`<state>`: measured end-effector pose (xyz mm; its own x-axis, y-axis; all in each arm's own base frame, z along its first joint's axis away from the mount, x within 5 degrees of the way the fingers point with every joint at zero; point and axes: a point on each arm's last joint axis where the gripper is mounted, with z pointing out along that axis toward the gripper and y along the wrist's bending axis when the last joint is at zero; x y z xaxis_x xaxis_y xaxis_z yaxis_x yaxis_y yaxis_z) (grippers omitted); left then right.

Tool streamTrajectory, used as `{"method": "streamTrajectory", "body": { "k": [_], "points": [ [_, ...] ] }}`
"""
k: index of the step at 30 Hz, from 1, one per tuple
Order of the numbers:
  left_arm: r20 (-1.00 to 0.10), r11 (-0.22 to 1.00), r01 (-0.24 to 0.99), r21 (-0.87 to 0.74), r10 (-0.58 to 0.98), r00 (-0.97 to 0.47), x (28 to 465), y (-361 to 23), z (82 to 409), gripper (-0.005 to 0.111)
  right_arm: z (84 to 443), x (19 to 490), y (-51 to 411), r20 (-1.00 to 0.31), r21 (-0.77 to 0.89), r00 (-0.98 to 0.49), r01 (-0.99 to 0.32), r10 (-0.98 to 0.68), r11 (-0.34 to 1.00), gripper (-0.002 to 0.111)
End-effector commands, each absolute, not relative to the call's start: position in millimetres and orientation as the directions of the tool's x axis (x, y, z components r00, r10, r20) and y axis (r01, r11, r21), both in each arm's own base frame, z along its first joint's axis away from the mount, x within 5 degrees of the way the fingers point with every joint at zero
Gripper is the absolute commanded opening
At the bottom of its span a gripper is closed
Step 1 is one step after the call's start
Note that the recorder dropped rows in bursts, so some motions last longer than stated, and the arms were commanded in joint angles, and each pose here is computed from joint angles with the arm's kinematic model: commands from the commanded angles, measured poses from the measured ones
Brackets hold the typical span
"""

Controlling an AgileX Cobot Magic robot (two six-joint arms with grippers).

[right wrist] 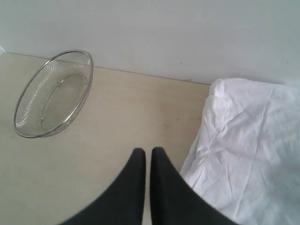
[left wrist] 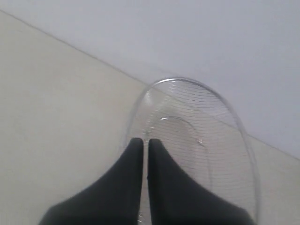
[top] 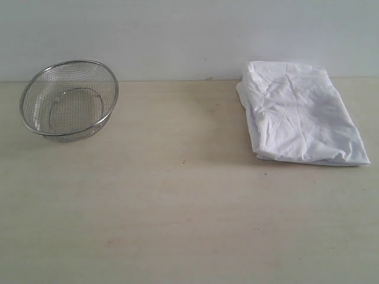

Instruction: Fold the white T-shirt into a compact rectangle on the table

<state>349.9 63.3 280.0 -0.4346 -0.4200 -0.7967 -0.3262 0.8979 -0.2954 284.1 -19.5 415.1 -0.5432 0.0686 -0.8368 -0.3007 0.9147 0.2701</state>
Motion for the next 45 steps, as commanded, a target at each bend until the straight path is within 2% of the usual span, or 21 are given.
{"method": "streamTrajectory", "body": {
  "k": [1, 4, 6, 13, 19, 23, 37, 39, 41, 42, 44, 45],
  "points": [
    [-0.819, 0.915, -0.217, -0.341, -0.402, -0.409, 303.9, 22.9, 317.8, 0.004, 427.4, 265.7, -16.5, -0.85, 0.23, -0.525, -0.303, 0.04, 0.925, 0.0],
    [-0.837, 0.919, -0.153, -0.364, -0.395, -0.379, 273.0, 6.8, 337.8, 0.004, 428.9, 263.9, -16.1, -0.851, 0.235, -0.523, -0.3, 0.046, 0.925, 0.0],
    [-0.813, 0.894, -0.141, -0.425, -0.445, -0.376, 248.2, 1.4, 346.6, 0.004, 428.9, 263.9, -16.1, -0.847, 0.249, -0.528, -0.291, 0.062, 0.924, 0.0],
    [-0.796, 0.862, -0.117, -0.493, -0.501, -0.34, 213.6, -2.4, 355.3, 0.004, 429.1, 264.1, -16.2, -0.848, 0.248, -0.526, -0.289, 0.063, 0.925, 0.0],
    [-0.723, 0.838, -0.112, -0.533, -0.521, -0.454, 191.7, -10.9, 354.3, 0.004, 429.2, 264.2, -16.4, -0.849, 0.247, -0.524, -0.288, 0.064, 0.925, 0.0],
    [-0.682, 0.842, -0.12, -0.526, -0.501, -0.533, 182.9, -14.5, 349.9, 0.004, 429.2, 264.2, -16.4, -0.849, 0.247, -0.524, -0.288, 0.064, 0.925, 0.0],
    [-0.754, 0.886, -0.087, -0.456, -0.437, -0.491, 184.3, -10.6, 353.6, 0.004, 429.3, 264.4, -16.5, -0.85, 0.247, -0.523, -0.287, 0.064, 0.925, 0.0],
    [-0.813, 0.924, -0.05, -0.379, -0.358, -0.459, 186.2, -8.3, 355.9, 0.004, 429.3, 264.4, -16.5, -0.85, 0.247, -0.523, -0.287, 0.064, 0.925, 0.0],
    [-0.906, 0.953, -0.011, -0.303, -0.291, -0.308, 175.7, -4.3, 365.3, 0.004, 429.3, 264.4, -16.5, -0.85, 0.247, -0.523, -0.287, 0.064, 0.925, 0.0],
    [-0.95, 0.966, -0.001, -0.258, -0.254, -0.179, 161.4, -1.5, 368.3, 0.004, 429.3, 264.4, -16.5, -0.85, 0.247, -0.523, -0.287, 0.064, 0.925, 0.0],
    [-0.974, 0.974, -0.005, -0.226, -0.226, 0.035, 130.7, 2.6, 369.0, 0.004, 429.3, 264.4, -16.5, -0.85, 0.247, -0.523, -0.287, 0.064, 0.925, 0.0],
    [-0.971, 0.975, -0.008, -0.223, -0.222, 0.089, 120.9, 3.6, 365.4, 0.004, 429.3, 264.4, -16.5, -0.85, 0.247, -0.523, -0.287, 0.064, 0.925, 0.0]
  ]
}}
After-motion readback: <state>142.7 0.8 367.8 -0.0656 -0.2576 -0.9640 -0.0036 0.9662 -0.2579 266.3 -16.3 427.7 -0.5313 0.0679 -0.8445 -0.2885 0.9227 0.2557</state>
